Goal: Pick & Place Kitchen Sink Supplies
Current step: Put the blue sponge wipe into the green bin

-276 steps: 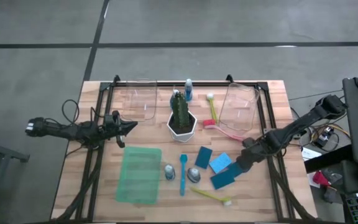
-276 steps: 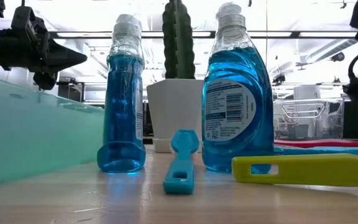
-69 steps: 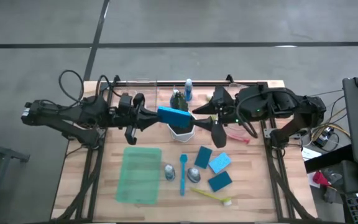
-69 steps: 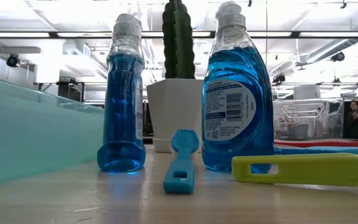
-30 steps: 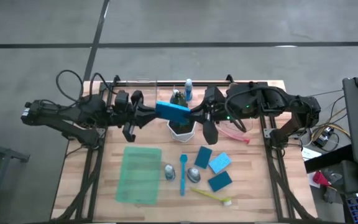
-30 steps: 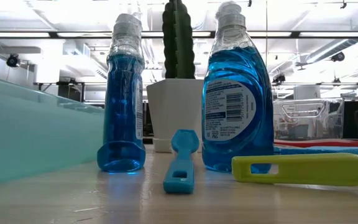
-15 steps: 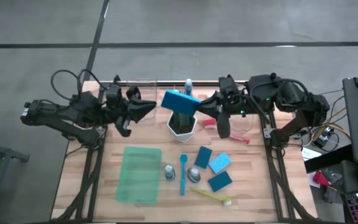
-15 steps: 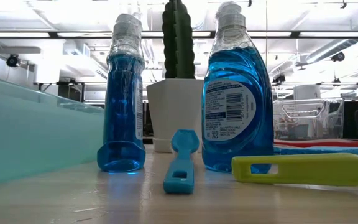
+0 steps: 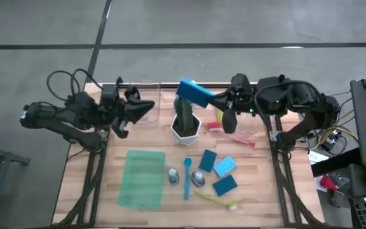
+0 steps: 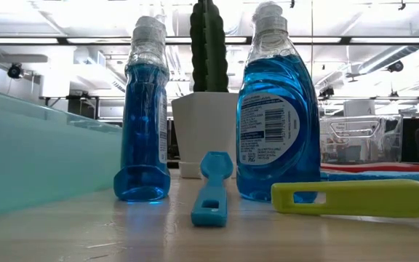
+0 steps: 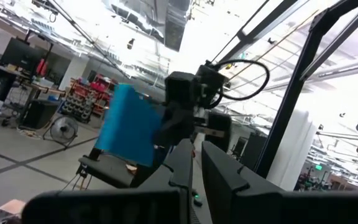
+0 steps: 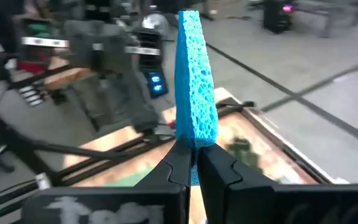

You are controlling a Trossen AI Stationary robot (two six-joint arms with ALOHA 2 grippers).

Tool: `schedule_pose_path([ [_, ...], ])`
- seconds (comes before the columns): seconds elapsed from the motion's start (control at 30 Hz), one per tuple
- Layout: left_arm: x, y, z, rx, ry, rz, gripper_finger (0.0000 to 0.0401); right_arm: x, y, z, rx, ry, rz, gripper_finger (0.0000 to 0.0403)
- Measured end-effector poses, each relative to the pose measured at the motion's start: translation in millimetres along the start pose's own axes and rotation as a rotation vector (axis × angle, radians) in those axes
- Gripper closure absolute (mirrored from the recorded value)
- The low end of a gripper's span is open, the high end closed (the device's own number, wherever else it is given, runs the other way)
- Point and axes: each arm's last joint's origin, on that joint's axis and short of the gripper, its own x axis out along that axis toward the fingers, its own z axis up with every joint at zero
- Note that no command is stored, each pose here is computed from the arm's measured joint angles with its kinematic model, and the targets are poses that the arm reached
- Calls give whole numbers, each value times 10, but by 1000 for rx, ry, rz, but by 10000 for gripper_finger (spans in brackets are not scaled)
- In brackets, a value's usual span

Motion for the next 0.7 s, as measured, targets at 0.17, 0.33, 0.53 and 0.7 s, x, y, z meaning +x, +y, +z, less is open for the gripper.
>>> schedule_pose_path([
  [0.17, -28, -6, 35, -2, -10, -4, 373, 2, 25, -36, 0, 19, 0, 390],
  [0.33, -96, -27, 137, -10, -42, -15, 373, 154, 184, -138, -85, 50, 36, 390],
  [0.53, -271, -64, 349, -29, -120, -44, 373, 348, 350, -204, -120, 64, 145, 390],
  [0.7, -387, -76, 459, -81, -155, -58, 373, 618, 454, -363, -170, 135, 174, 390],
])
